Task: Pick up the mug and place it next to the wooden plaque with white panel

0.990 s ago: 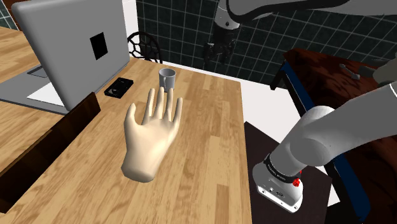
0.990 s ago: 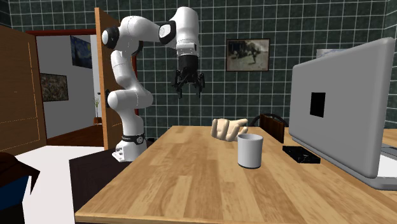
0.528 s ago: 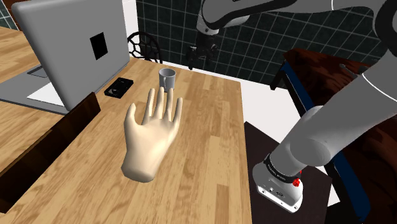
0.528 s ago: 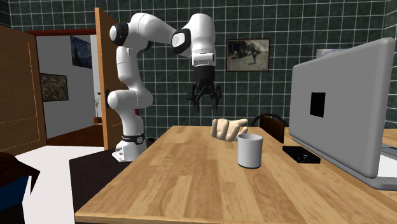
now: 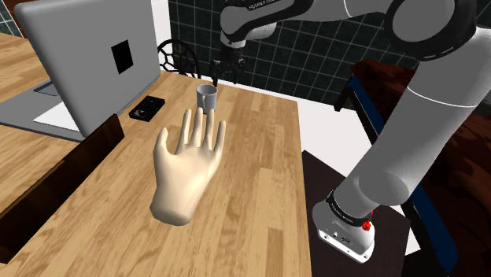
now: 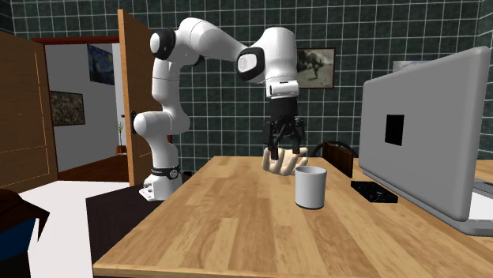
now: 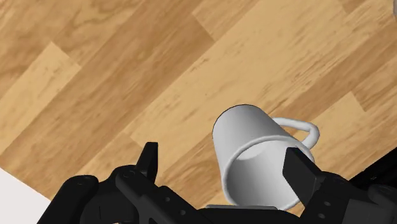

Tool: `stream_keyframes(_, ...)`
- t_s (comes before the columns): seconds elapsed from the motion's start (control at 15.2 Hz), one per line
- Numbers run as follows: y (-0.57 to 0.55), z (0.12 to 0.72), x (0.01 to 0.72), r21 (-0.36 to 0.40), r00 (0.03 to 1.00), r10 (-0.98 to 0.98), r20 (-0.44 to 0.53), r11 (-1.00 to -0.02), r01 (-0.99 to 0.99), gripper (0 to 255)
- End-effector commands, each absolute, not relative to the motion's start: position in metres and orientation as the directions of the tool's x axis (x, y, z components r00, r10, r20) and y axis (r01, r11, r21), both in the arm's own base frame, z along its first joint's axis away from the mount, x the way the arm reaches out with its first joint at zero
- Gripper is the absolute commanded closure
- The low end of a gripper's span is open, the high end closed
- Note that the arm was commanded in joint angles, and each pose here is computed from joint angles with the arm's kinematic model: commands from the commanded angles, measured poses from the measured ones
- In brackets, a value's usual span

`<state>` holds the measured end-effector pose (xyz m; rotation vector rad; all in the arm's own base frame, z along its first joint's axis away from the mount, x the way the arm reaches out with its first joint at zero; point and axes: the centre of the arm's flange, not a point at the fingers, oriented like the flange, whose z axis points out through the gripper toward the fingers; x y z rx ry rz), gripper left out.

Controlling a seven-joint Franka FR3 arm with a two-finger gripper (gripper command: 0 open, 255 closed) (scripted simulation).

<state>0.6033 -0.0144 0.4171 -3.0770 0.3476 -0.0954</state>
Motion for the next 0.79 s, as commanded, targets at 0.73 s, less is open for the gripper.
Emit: stream_keyframes(0.73, -0.011, 0.349, 0.651, -0.072, 0.971, -0.231, 0.055, -0.971, -0.227, 0)
